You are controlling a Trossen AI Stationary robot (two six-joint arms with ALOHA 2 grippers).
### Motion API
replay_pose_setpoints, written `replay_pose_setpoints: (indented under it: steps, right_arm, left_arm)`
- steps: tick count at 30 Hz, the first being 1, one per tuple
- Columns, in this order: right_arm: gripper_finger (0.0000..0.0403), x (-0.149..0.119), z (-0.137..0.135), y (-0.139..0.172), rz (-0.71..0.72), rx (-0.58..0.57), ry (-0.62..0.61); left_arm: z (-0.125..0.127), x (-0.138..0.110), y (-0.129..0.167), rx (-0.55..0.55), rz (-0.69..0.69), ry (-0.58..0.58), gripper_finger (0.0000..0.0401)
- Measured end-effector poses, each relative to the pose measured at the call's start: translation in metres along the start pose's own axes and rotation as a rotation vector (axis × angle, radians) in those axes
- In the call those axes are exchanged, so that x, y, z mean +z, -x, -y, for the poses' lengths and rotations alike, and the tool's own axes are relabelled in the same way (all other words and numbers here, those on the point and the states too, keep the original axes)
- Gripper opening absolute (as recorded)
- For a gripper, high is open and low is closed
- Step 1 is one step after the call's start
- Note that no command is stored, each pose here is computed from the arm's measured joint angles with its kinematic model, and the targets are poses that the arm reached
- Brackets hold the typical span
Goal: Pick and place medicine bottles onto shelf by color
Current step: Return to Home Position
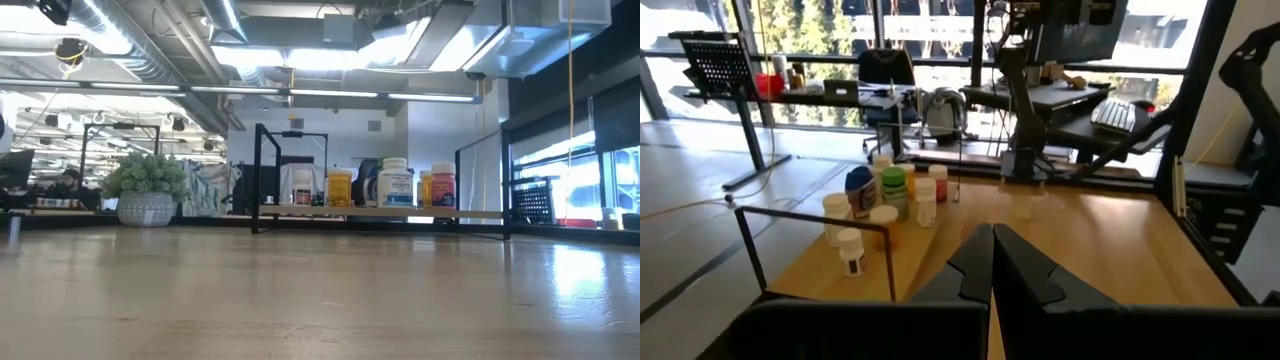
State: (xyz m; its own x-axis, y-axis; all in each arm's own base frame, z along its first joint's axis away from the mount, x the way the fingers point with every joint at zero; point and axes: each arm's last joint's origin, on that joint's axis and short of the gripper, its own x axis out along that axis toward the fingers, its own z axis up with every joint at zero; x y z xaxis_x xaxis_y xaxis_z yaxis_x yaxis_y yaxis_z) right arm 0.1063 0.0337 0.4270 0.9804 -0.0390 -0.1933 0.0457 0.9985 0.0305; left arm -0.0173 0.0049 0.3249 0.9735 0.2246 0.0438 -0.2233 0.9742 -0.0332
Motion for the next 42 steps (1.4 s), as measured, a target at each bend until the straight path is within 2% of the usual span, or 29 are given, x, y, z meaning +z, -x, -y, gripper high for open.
replay_pose_setpoints:
  steps: [6, 11, 20, 24, 32, 42]
  right_arm:
    - [0.0002, -0.054, 0.003, -0.005, 0.076, 0.099, -0.037]
    - [0.0002, -0.093, 0.006, -0.012, 0.148, 0.129, -0.032]
    - [0.0002, -0.146, 0.011, -0.024, 0.239, 0.186, -0.039]
    - [0.0002, -0.165, 0.016, -0.025, 0.271, 0.16, -0.062]
    - [0.0002, -0.191, 0.023, -0.021, 0.342, 0.163, -0.09]
    - [0.0002, -0.22, 0.025, -0.025, 0.387, 0.19, -0.117]
  left_arm:
    - [0.003, -0.016, -0.02, 0.001, -0.01, -0.002, 0.0]
    - [0.007, -0.037, -0.04, 0.0, -0.027, 0.034, 0.0]
    - [0.013, -0.08, -0.073, -0.036, -0.026, 0.066, 0.0]
    - [0.015, -0.092, -0.08, -0.071, -0.023, 0.071, 0.0]
    - [0.016, -0.107, -0.086, -0.073, -0.042, 0.046, 0.0]
    - [0.018, -0.144, -0.1, -0.085, -0.04, 0.031, 0.0]
